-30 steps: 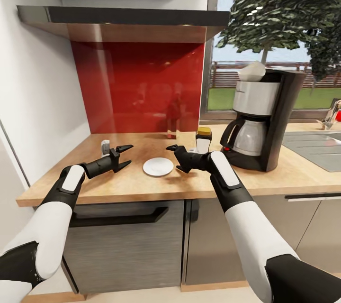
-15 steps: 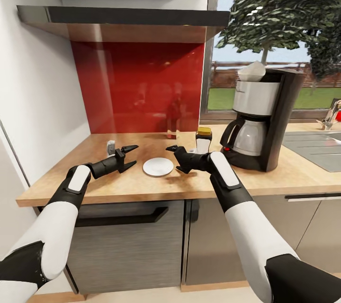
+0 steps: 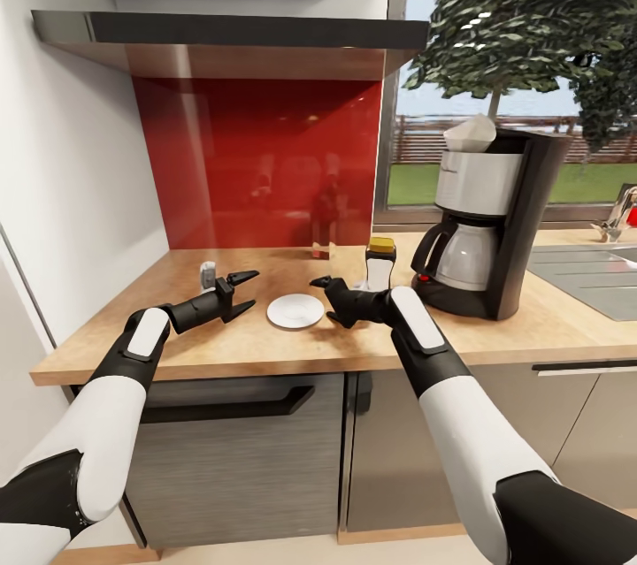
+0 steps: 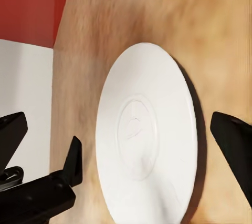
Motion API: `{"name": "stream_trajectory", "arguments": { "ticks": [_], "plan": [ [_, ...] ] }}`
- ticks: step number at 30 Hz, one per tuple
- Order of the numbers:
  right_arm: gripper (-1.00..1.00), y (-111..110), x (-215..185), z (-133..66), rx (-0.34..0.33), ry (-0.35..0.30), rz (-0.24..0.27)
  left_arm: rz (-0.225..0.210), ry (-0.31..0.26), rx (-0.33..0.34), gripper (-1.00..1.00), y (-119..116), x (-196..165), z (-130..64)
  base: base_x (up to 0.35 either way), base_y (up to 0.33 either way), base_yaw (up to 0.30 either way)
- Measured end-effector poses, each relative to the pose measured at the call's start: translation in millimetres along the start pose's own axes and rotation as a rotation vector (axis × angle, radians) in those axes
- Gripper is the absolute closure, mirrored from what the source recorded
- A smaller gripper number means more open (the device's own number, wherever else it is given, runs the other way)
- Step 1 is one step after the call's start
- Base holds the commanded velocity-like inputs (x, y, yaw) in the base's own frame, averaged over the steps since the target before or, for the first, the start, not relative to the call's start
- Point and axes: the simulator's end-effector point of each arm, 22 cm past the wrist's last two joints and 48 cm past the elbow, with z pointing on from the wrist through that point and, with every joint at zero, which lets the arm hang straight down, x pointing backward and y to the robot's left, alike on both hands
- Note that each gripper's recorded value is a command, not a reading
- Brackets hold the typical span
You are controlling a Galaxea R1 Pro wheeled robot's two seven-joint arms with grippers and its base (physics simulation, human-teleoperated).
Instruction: Set up a coffee station on the kitchen countertop: keep the coffee maker on the countertop, move the bottle of coffee from the kitchen shelf to the counter next to the coffee maker, place a paper coffee filter on top of the coffee maker, put the saucer next to the coffee maker with the coffee cup on the saucer, and place the electric kettle next to the coffee maker.
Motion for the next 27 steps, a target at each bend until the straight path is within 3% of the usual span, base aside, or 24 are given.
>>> {"name": "stream_trajectory", "arguments": {
  "ticks": [18,27],
  "plan": [
    [-1.0,-4.6,-6.6,4.1,0.015,-0.022,0.037,0.0,0.002,-0.002,-1.0,0.4,0.8,0.6,0.0,0.0,0.0],
    [-1.0,-4.5,-6.8,4.0,0.015,-0.023,0.037,-0.017,0.027,0.022,-1.0,-6.9,18.5,16.8,0.0,0.0,0.0]
  ]
}}
